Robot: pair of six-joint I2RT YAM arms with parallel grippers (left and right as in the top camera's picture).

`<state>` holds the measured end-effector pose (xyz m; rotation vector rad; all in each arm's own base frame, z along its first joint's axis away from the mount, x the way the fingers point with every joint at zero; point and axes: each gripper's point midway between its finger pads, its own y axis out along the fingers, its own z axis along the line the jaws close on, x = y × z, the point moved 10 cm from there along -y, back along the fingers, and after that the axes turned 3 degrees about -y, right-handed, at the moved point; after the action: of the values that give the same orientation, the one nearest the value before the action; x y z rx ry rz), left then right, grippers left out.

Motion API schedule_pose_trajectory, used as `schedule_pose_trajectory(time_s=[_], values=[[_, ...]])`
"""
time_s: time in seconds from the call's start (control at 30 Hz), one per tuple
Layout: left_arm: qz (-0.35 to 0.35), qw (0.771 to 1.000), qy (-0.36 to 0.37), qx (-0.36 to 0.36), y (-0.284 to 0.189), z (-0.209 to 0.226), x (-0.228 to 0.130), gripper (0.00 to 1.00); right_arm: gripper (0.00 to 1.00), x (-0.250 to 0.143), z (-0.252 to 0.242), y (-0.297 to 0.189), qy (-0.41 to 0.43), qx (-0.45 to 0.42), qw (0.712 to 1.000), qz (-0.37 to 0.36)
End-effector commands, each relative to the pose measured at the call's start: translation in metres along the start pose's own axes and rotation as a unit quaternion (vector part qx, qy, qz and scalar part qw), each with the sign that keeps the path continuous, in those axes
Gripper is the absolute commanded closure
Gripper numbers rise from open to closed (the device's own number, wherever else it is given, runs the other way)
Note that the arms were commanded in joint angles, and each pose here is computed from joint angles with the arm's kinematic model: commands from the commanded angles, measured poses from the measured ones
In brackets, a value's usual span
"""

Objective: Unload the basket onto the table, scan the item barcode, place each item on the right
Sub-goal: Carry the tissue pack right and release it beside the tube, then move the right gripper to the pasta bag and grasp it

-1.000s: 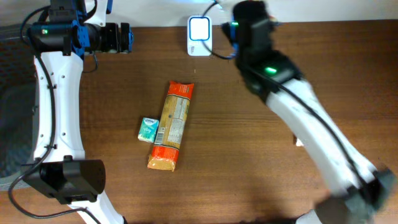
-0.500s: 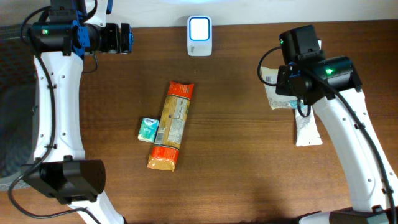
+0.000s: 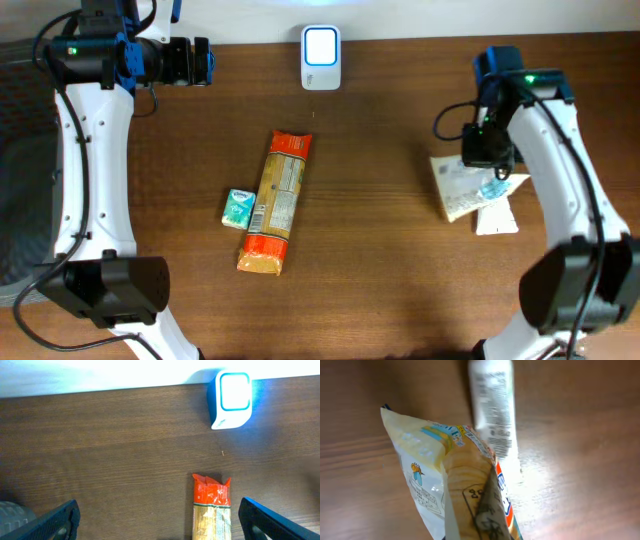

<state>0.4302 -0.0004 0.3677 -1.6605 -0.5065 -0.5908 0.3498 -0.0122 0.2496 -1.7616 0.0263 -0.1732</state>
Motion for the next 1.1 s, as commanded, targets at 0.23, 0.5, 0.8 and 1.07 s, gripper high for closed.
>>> schedule_pose_trajectory(time_s=[0.23, 0.5, 0.8, 1.07], values=[[-0.011, 1.0, 0.01, -0.001, -0.009, -0.001, 0.002, 0.01, 0.2, 0.006, -0.081, 0.054, 0.102, -0.009, 0.992, 0.078], [-0.011, 1.0, 0.01, -0.001, -0.009, -0.001, 0.002, 0.01, 0.11, 0.014, -0.097, -0.017, 0.113, 0.029, 0.992, 0.039], [-0.011, 1.0, 0.01, -0.001, -0.009, -0.001, 0.002, 0.01, 0.17, 0.036, 0.053, -0.058, -0.064, 0.315, 0.946, -0.05], [-0.011, 1.0, 0.01, -0.001, -0.009, -0.001, 0.002, 0.01, 0.35, -0.005, 0.212, 0.004, -0.079, 0.361, 0.929, -0.028]])
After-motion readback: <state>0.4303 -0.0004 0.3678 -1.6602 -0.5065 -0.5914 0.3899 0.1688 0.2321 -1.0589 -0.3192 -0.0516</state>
